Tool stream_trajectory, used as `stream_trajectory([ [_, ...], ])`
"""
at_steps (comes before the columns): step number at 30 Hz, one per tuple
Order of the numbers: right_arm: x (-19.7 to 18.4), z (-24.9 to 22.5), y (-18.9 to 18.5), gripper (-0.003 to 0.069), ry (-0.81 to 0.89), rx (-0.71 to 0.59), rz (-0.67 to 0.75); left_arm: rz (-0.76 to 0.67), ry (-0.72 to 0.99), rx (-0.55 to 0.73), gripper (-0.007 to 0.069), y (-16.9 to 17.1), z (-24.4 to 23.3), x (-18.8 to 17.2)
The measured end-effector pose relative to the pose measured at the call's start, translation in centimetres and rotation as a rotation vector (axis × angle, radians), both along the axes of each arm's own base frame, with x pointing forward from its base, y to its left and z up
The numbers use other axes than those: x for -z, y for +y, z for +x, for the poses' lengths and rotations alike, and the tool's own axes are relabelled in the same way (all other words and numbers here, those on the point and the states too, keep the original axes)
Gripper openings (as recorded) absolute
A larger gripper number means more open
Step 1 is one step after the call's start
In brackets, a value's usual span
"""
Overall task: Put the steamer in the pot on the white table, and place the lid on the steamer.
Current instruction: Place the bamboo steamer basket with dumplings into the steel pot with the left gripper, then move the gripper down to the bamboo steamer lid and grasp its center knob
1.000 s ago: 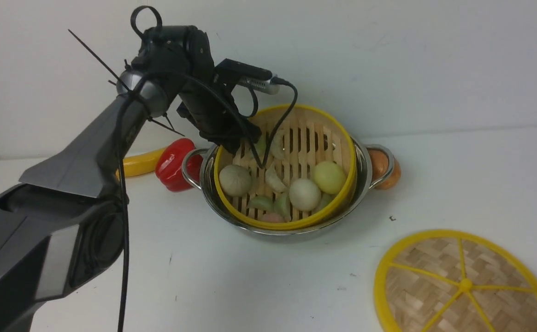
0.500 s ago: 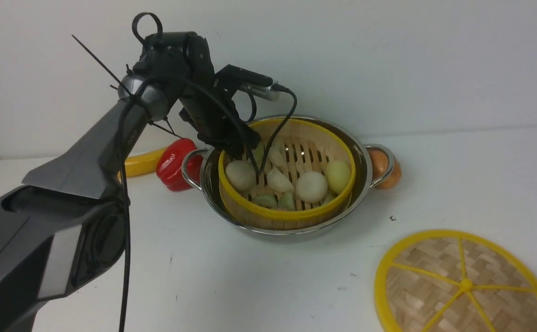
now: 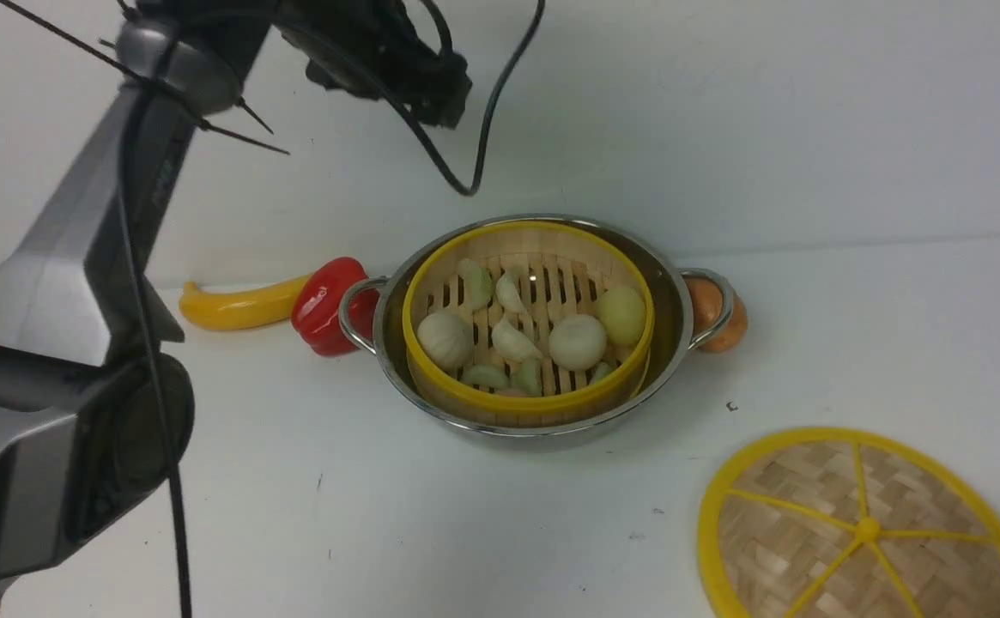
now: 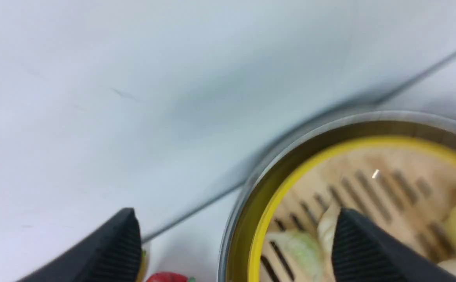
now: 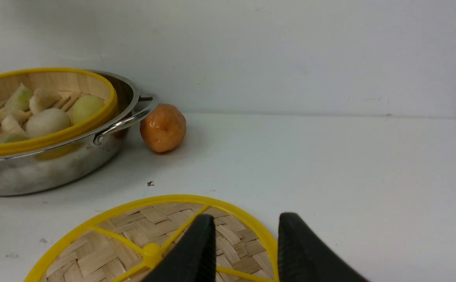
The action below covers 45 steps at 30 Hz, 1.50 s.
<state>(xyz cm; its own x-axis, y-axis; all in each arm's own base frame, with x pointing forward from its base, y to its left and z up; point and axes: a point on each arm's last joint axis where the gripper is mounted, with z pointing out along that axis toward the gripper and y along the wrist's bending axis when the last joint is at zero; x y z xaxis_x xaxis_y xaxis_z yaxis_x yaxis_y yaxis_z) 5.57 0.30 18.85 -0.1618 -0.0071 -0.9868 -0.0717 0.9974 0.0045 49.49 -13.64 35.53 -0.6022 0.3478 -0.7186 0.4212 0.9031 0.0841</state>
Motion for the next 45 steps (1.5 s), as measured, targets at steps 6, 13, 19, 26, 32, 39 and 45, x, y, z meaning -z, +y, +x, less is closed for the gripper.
stream_trajectory([
  [6,0.0,0.0,0.0,0.0244,0.0,0.0,0.0,-0.102,-0.012,-0.085,0.0463,0.3,-1.2,-2.5],
  [13,0.0,0.0,0.0,0.0244,0.0,0.0,0.0,-0.162,-0.062,-0.126,0.0271,0.8,-3.0,-5.9],
  [19,0.0,0.0,0.0,0.0244,0.0,0.0,0.0,-0.212,-0.155,-0.121,0.0062,1.6,-6.3,-10.8],
  [26,0.0,0.0,0.0,0.0244,0.0,0.0,0.0,-0.278,-0.18,-0.081,-0.0022,1.5,-8.1,-12.9],
  [32,0.0,0.0,0.0,0.0244,0.0,0.0,0.0,-0.277,-0.171,-0.079,-0.002,1.3,-7.8,-12.5],
  [39,0.0,0.0,0.0,0.0244,0.0,0.0,0.0,-0.237,-0.123,-0.09,-0.0006,1.4,-7.6,-11.5],
  [45,0.0,0.0,0.0,0.0244,0.0,0.0,0.0,-0.164,-0.027,-0.128,-0.0001,3.1,-12.2,-10.9],
])
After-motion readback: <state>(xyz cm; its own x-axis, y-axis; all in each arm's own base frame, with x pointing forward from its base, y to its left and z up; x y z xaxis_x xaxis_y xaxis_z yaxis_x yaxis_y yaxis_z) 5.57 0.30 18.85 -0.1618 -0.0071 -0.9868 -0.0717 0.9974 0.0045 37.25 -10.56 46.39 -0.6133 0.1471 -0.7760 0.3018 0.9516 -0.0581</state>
